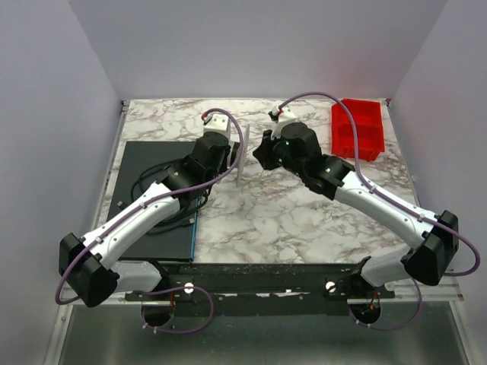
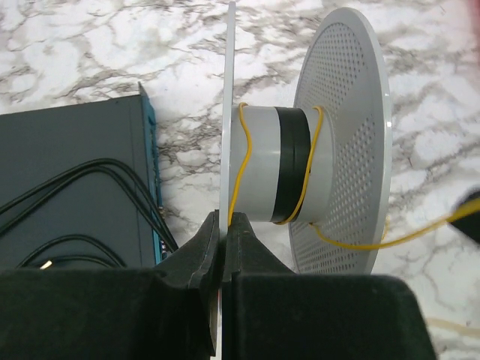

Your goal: Wrap the cables

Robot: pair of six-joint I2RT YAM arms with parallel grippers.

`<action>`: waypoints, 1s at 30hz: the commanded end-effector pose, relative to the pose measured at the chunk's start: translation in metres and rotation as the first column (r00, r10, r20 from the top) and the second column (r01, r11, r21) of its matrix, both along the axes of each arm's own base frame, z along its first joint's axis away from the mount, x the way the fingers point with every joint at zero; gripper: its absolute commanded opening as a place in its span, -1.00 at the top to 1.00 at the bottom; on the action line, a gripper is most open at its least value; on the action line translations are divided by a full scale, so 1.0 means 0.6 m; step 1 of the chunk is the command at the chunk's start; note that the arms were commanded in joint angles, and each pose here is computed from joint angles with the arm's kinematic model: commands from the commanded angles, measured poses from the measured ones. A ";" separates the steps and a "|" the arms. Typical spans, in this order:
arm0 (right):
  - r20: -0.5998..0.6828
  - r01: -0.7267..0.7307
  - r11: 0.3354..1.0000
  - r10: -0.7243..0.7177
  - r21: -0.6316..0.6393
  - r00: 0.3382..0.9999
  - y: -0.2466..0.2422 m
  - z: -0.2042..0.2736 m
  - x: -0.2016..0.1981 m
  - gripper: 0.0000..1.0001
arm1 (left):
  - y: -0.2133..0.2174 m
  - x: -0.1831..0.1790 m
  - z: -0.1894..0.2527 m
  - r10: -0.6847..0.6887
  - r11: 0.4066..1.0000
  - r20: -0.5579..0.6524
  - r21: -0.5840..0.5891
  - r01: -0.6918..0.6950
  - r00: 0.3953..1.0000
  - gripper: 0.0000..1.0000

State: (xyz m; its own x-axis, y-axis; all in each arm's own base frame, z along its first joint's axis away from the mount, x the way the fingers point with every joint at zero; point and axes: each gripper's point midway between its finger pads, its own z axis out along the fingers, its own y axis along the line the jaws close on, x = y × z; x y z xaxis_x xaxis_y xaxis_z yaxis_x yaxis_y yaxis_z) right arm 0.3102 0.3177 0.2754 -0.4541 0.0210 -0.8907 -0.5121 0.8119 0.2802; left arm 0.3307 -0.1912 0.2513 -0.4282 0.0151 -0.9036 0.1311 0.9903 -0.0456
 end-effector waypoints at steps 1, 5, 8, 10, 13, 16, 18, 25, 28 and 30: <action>0.083 0.140 0.974 -0.127 -0.176 0.989 -0.045 -0.005 0.044 0.84 | -0.026 -0.039 0.040 -0.211 0.977 0.046 -0.004 0.212 0.976 1.00; 0.102 0.180 0.962 -0.162 -0.204 0.981 -0.057 -0.008 0.074 0.83 | -0.043 -0.078 0.052 -0.374 0.927 0.055 -0.001 0.374 0.926 1.00; 0.093 0.201 0.957 -0.185 -0.210 0.978 -0.071 -0.020 0.093 0.82 | -0.040 -0.101 0.061 -0.428 0.903 0.071 0.005 0.429 0.901 1.00; 0.073 0.208 0.960 -0.197 -0.188 0.978 -0.086 -0.027 0.105 0.82 | -0.038 -0.116 0.068 -0.459 0.888 0.082 0.001 0.460 0.885 1.00; 0.030 0.202 0.966 -0.199 -0.165 0.979 -0.105 -0.046 0.121 0.81 | -0.036 -0.137 0.085 -0.495 0.866 0.108 -0.013 0.499 0.862 1.00; -0.019 0.171 0.974 -0.175 -0.146 0.984 -0.111 -0.076 0.128 0.80 | -0.032 -0.150 0.106 -0.502 0.859 0.137 -0.040 0.511 0.854 1.00; -0.056 0.135 0.986 -0.141 -0.096 0.988 -0.108 -0.090 0.127 0.78 | -0.031 -0.157 0.123 -0.503 0.853 0.157 -0.070 0.517 0.850 1.00; -0.141 0.011 0.997 -0.001 0.073 0.990 -0.079 -0.120 0.107 0.63 | -0.026 -0.166 0.180 -0.459 0.844 0.201 -0.206 0.496 0.865 1.00; -0.168 -0.067 0.982 0.097 0.176 0.981 -0.049 -0.125 0.087 0.63 | -0.031 -0.168 0.204 -0.431 0.831 0.230 -0.276 0.483 0.872 1.00; -0.178 -0.123 0.963 0.169 0.241 0.969 -0.030 -0.132 0.070 0.62 | -0.030 -0.164 0.216 -0.397 0.830 0.240 -0.319 0.458 0.886 1.00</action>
State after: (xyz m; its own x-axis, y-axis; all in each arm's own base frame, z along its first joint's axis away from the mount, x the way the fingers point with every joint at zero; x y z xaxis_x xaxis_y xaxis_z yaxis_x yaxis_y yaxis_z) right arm 0.3701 0.2657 0.1925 -0.5948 0.0841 -0.7995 -0.4378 0.8002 0.4099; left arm 0.2381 -0.2030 0.3207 -0.3672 0.0336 -0.9295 0.5628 0.8037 -0.1933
